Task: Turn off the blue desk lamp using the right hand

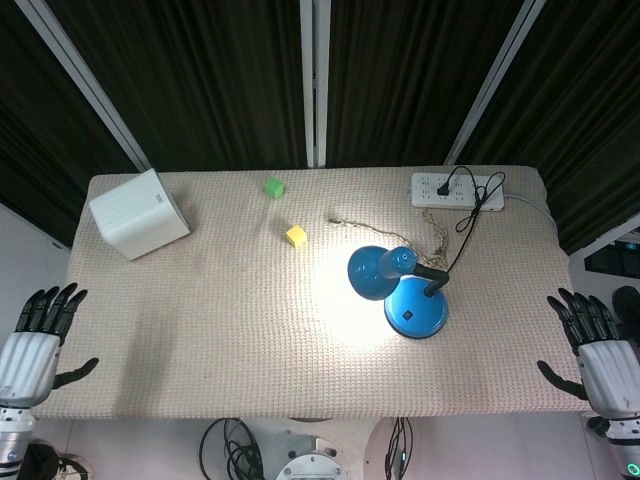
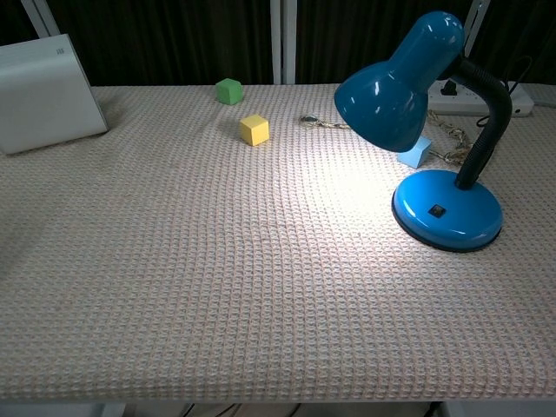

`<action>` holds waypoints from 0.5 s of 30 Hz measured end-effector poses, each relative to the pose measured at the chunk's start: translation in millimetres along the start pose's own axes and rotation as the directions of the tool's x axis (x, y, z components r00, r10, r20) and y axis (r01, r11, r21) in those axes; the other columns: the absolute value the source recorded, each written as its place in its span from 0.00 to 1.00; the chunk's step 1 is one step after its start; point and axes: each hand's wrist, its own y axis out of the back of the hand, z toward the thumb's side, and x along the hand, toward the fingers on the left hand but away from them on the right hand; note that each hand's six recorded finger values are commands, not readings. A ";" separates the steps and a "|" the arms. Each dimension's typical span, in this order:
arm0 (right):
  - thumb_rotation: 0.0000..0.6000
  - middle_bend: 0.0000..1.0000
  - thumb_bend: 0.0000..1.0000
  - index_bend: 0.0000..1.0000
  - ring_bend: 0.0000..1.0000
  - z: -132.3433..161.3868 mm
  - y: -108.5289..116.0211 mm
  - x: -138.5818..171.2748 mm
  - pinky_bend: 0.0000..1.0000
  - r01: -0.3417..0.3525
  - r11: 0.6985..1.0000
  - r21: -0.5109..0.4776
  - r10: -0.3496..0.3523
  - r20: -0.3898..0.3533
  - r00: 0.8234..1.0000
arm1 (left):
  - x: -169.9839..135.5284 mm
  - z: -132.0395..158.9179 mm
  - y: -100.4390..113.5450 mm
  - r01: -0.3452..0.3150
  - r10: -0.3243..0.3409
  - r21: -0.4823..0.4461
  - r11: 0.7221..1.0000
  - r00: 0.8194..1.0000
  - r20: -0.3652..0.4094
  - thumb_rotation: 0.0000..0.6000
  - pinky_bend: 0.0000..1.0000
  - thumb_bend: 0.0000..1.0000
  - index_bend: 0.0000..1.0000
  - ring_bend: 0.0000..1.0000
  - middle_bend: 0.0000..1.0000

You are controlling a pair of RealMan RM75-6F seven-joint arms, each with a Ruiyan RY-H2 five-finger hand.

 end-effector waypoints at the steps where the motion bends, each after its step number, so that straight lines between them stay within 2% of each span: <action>1: 1.00 0.05 0.15 0.00 0.07 0.3 -0.4 -0.2 0.12 -0.002 1.000 0.003 0.002 -0.001 1.000 | 0.2 -0.1 -0.7 0.001 -0.001 0.001 1.000 1.000 0.000 1.00 0.02 0.10 0.08 0.00 0.00; 3: 1.00 0.31 0.14 0.00 0.40 1.0 -1.7 -0.8 0.47 -0.009 1.000 0.011 0.009 -0.002 1.000 | 0.4 0.1 -3.3 0.006 -0.006 0.003 1.000 1.000 0.002 1.00 0.02 0.10 0.08 0.00 0.00; 4: 1.00 0.51 0.13 0.00 0.60 1.9 -2.4 -1.3 0.66 -0.011 1.000 0.011 0.011 -0.003 1.000 | 0.2 0.2 -4.4 0.009 -0.009 0.005 1.000 1.000 0.003 1.00 0.02 0.10 0.08 0.00 0.00; 6: 1.00 0.76 0.10 0.00 0.82 4.3 -4.4 -1.5 0.84 -0.021 1.000 -0.002 0.021 -0.006 1.000 | -0.5 0.7 -5.7 0.014 -0.014 0.012 1.000 1.000 0.005 1.00 0.02 0.10 0.08 0.00 0.00; 7: 1.00 0.81 0.09 0.00 0.85 5.5 -6.3 -1.4 0.86 -0.032 0.999 -0.011 0.032 -0.010 0.999 | -0.7 0.9 -5.5 0.013 -0.013 0.013 1.000 1.000 0.006 1.00 0.02 0.10 0.08 0.00 0.00; 10: 1.00 0.85 0.09 0.00 0.88 10.1 -15.8 -2.4 0.88 -0.081 0.996 -0.023 0.081 -0.023 0.996 | -1.9 0.1 -3.4 0.005 -0.005 0.005 1.000 1.000 0.002 1.00 0.02 0.10 0.08 0.00 0.00; 15: 1.00 0.87 0.05 0.00 0.88 27.3 -33.0 -10.7 0.88 -0.156 0.988 0.010 0.157 -0.072 0.985 | -3.3 0.7 -4.3 0.011 -0.011 0.006 1.000 1.000 0.006 1.00 0.02 0.09 0.08 0.00 0.00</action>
